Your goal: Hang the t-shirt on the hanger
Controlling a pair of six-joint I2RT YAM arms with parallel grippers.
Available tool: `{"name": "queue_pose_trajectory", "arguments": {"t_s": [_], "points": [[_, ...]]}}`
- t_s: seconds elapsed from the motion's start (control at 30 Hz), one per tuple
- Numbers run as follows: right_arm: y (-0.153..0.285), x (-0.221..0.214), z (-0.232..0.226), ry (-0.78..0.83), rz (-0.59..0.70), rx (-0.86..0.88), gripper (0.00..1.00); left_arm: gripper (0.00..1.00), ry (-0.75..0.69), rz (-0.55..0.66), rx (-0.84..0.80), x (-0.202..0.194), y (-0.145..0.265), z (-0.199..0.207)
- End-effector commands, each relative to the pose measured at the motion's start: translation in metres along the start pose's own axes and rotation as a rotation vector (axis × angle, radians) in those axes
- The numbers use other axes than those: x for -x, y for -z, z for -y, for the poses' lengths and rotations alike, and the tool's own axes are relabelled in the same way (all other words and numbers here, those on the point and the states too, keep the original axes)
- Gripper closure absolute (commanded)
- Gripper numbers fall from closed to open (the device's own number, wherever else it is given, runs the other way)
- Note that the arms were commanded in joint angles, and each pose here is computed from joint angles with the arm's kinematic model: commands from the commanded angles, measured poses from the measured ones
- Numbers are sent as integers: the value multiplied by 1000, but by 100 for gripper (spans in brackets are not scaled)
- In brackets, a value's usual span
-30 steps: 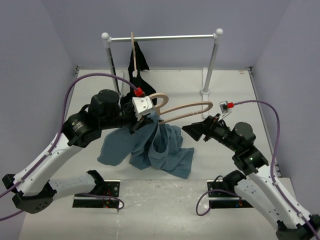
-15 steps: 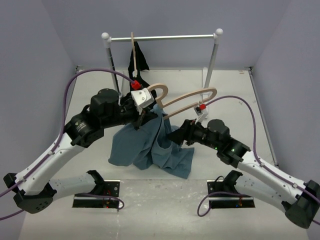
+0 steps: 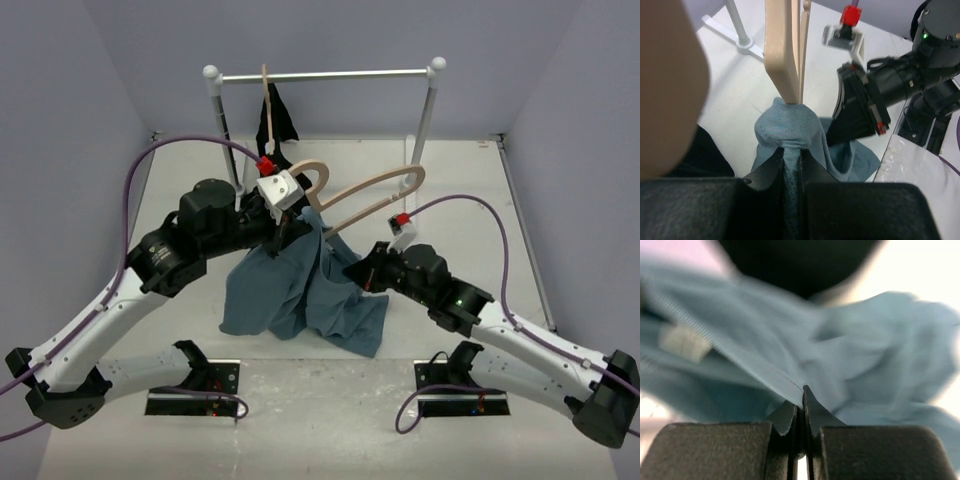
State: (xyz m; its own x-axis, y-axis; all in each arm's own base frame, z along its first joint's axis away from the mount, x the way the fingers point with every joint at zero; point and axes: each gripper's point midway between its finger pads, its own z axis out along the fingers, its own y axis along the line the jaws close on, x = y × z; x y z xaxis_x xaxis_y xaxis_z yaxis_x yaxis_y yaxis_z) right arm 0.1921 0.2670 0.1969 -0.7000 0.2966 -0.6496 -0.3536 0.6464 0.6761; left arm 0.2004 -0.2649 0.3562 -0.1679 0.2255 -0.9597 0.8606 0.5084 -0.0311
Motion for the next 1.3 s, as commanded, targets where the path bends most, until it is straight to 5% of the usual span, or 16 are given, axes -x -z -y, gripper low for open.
{"name": "queue_pose_trajectory", "arguments": {"t_s": [0.0, 0.3, 0.6, 0.8, 1.13, 1.27], "points": [[40, 63, 69, 15, 241, -255, 100, 100, 8, 109, 18, 29, 29, 3], [94, 160, 103, 67, 322, -387, 100, 100, -88, 100, -101, -9, 60, 30], [138, 219, 71, 130, 359, -384, 100, 100, -66, -174, -134, -98, 39, 27], [118, 202, 19, 115, 258, -135, 100, 100, -27, -209, -77, -98, 18, 14], [66, 146, -71, 178, 46, 51, 100, 100, 10, -69, -307, -49, -33, 43], [41, 118, -74, 197, -96, 60, 98, 100, -20, 9, -409, -44, -36, 58]]}}
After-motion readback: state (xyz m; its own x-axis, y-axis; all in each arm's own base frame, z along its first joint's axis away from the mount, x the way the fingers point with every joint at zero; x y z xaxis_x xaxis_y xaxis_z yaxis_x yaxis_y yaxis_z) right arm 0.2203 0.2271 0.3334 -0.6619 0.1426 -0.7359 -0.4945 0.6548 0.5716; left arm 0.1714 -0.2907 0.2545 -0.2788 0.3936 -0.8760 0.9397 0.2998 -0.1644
